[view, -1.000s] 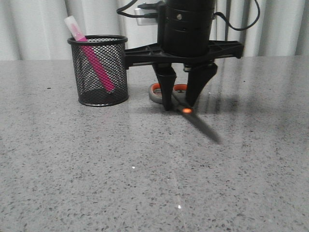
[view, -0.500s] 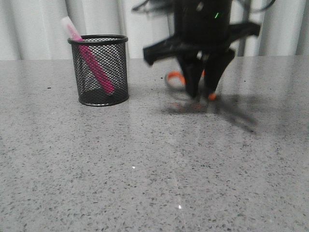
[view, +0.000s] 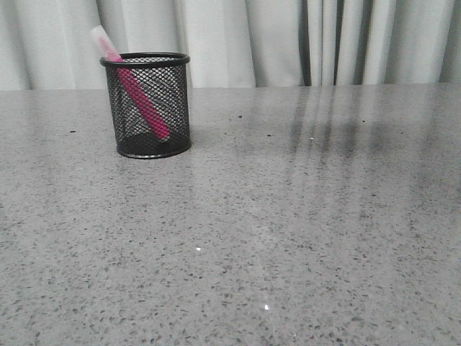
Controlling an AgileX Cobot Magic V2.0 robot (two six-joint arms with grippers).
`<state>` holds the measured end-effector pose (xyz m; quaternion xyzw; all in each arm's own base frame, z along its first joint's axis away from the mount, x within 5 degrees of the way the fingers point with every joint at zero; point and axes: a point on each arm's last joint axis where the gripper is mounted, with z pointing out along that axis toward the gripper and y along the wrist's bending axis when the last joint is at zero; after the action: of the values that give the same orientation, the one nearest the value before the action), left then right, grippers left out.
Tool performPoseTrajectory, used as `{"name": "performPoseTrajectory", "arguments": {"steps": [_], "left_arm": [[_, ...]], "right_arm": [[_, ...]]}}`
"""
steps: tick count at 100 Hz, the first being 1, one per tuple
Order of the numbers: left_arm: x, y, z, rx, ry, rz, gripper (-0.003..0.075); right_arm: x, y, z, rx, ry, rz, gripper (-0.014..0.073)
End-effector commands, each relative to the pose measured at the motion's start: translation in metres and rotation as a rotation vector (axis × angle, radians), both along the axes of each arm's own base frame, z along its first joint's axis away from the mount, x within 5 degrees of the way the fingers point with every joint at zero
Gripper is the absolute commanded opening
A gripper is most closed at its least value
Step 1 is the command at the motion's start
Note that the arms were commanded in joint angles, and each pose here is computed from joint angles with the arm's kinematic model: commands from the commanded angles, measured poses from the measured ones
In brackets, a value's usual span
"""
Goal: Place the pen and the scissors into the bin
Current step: 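Carry the scissors with the right gripper over the mesh cup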
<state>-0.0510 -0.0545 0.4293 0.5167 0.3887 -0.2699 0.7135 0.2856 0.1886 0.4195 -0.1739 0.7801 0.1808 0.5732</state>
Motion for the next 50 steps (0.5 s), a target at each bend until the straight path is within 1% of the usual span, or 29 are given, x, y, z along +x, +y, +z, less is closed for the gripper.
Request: {"name": "performPoseTrajectory", "arguments": {"steps": [1,3,9,10,11,12,16,19,24,31,38,50], "left_arm": [[0.002,0.001,0.01,-0.067,0.025,-0.008,-0.0019],[0.002,0.001,0.01,-0.066,0.025,-0.009,-0.0019],[0.002,0.001,0.009,-0.063,0.026,-0.013,-0.0019],[0.002,0.001,0.009,-0.063,0.026,-0.013,-0.0019],[0.002,0.001,0.009,-0.063,0.026,-0.013,-0.0019],[0.002,0.0,0.009,-0.061,0.026,-0.014,-0.0019],[0.001,0.0,0.009,-0.058,0.026,-0.018,-0.0019],[0.001,0.0,0.009,-0.057,0.026,-0.019,-0.0019],[0.001,0.0,0.009,-0.055,0.026,-0.022,-0.0019],[0.001,0.0,0.009,-0.055,0.026,-0.022,-0.0019],[0.001,0.0,0.009,-0.055,0.026,-0.022,-0.0019],[0.001,0.0,0.008,-0.05,0.026,-0.024,-0.0019]], "right_arm": [[-0.006,0.004,0.018,0.194,-0.273,0.082,-0.0069],[-0.006,0.006,0.018,0.231,-0.323,0.1,-0.0069],[-0.005,0.011,0.002,0.306,-0.422,0.145,-0.0069],[-0.006,0.011,0.003,0.333,-0.459,0.156,-0.0069],[-0.005,0.013,-0.004,0.346,-0.473,0.167,-0.0069],[-0.006,0.013,-0.002,0.36,-0.493,0.171,-0.0069],[-0.003,0.017,-0.016,0.393,-0.527,0.193,-0.0069],[-0.002,0.019,-0.021,0.411,-0.547,0.202,-0.0069],[0.004,0.023,-0.033,0.412,-0.549,0.214,-0.0069],[0.012,0.032,-0.049,0.388,-0.543,0.239,-0.0069],[0.017,0.037,-0.058,0.389,-0.547,0.253,-0.0069],[0.025,0.042,-0.075,0.374,-0.514,0.254,-0.0069]]}}
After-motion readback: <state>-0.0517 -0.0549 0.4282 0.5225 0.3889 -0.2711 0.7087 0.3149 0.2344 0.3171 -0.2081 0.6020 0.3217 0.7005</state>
